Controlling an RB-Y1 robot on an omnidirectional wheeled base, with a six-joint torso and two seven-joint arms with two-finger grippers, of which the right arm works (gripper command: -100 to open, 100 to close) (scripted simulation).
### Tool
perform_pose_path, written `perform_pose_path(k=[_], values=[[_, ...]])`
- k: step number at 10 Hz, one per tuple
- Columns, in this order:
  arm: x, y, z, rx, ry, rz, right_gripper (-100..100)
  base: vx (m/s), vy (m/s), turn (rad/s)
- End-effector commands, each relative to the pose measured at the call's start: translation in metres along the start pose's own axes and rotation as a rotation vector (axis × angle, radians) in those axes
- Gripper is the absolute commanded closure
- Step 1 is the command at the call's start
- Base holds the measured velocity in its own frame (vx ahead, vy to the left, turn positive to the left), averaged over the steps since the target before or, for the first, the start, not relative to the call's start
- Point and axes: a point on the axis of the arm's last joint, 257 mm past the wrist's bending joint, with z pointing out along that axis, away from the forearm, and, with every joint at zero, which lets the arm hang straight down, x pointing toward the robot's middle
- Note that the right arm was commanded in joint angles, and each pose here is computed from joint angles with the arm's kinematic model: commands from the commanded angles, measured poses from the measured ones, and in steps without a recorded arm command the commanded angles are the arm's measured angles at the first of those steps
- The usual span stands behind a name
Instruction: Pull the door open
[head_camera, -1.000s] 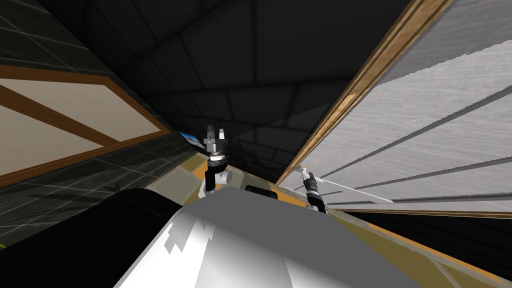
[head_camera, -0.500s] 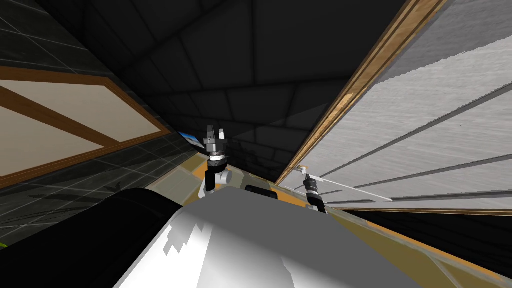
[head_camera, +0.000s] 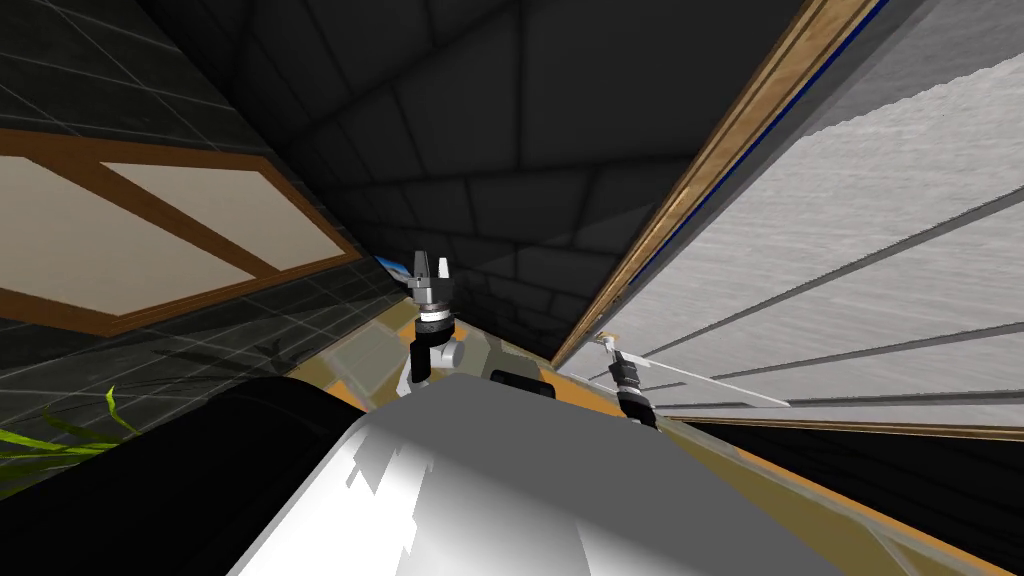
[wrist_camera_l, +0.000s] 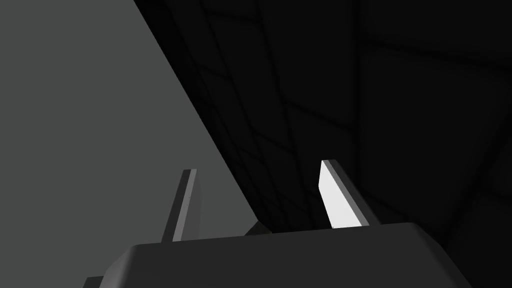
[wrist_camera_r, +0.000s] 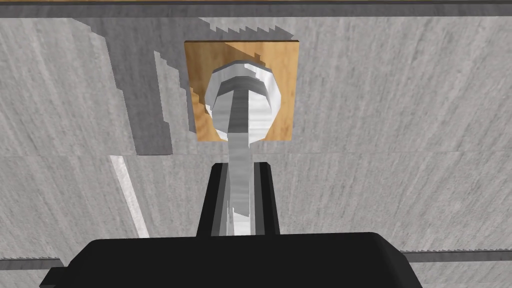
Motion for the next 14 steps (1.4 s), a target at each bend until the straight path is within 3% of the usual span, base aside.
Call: perform_pose_path(k=[1, 2, 3, 5, 6, 7, 10, 14], values=[[-0.001, -0.001, -0.0108, 0.003, 0.021, 0.001, 100, -0.24, -0.062, 0.153], [-0.001, -0.001, -0.0108, 0.003, 0.021, 0.001, 100, -0.136, -0.032, 0.043], [-0.003, 0.0, -0.0205, 0.004, 0.045, 0.001, 100, -0.182, -0.041, 0.145], [-0.005, 0.0, -0.0287, 0.006, 0.066, 0.002, 100, -0.224, -0.092, 0.177], [-0.002, -0.002, -0.0251, 0.008, 0.062, 0.003, 100, -0.091, -0.026, 0.035], [-0.004, -0.003, -0.0378, 0.009, 0.081, 0.004, 100, -0.145, -0.051, 0.158], [-0.007, -0.003, -0.0484, 0.007, 0.095, 0.002, 100, -0.145, -0.043, 0.102], [-0.015, 0.0, -0.0786, 0.005, 0.137, 0.002, 100, -0.189, -0.068, 0.157]])
